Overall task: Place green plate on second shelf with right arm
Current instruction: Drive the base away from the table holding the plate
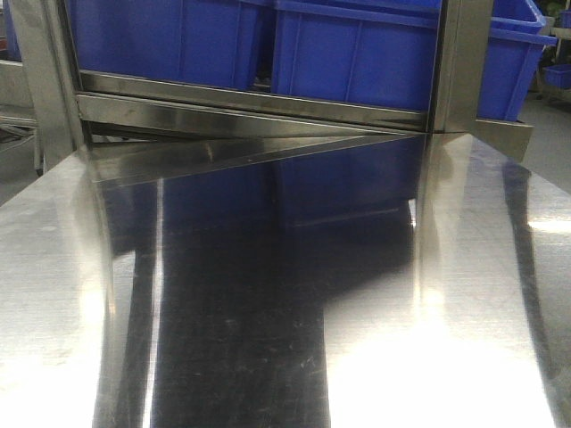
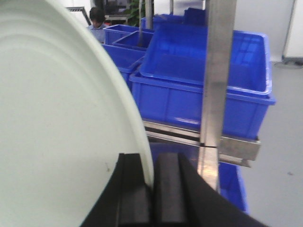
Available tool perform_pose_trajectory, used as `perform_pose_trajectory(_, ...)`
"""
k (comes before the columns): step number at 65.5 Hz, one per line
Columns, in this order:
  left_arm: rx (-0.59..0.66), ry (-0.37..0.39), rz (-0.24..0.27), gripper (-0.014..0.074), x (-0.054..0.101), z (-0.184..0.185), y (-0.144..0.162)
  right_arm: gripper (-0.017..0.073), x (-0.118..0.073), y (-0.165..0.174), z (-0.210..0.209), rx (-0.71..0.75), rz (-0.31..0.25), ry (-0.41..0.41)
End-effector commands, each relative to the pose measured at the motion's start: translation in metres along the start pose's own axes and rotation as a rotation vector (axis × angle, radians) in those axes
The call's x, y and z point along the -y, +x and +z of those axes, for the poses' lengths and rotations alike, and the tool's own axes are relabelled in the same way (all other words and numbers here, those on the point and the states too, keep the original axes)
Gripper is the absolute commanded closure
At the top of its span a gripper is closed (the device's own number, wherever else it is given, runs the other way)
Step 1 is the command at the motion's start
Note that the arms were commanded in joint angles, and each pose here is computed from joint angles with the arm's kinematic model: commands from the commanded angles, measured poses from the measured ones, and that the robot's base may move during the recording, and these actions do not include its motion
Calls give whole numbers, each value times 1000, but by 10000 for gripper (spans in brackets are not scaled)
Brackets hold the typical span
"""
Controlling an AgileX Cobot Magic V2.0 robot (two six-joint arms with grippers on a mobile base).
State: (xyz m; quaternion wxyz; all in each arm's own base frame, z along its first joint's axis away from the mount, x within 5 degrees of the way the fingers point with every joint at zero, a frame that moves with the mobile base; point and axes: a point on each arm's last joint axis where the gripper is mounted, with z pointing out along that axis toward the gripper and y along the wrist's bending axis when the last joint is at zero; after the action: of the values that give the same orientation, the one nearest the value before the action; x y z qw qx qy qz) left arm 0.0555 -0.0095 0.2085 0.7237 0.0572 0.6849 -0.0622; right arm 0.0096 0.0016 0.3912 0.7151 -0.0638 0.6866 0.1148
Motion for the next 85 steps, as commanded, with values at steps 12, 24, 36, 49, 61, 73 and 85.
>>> perform_pose_trajectory(12, 66, 0, -5, 463, 0, 0, 4, 507, 8, 17, 4, 101, -155, 76)
perform_pose_trajectory(24, 66, 0, -5, 463, 0, 0, 4, 508, 12, 16, 5, 119, -270, 128)
perform_pose_trajectory(36, 66, 0, -5, 463, 0, 0, 4, 508, 12, 16, 5, 118, -269, 128)
perform_pose_trajectory(49, 66, 0, -5, 463, 0, 0, 4, 508, 12, 16, 5, 118, -269, 128)
perform_pose_trajectory(61, 66, 0, -5, 463, 0, 0, 4, 508, 12, 16, 5, 118, -269, 127)
perform_pose_trajectory(73, 66, 0, -5, 463, 0, 0, 4, 508, 12, 16, 5, 118, -269, 127)
perform_pose_trajectory(85, 66, 0, -5, 463, 0, 0, 4, 508, 12, 16, 5, 118, -269, 127)
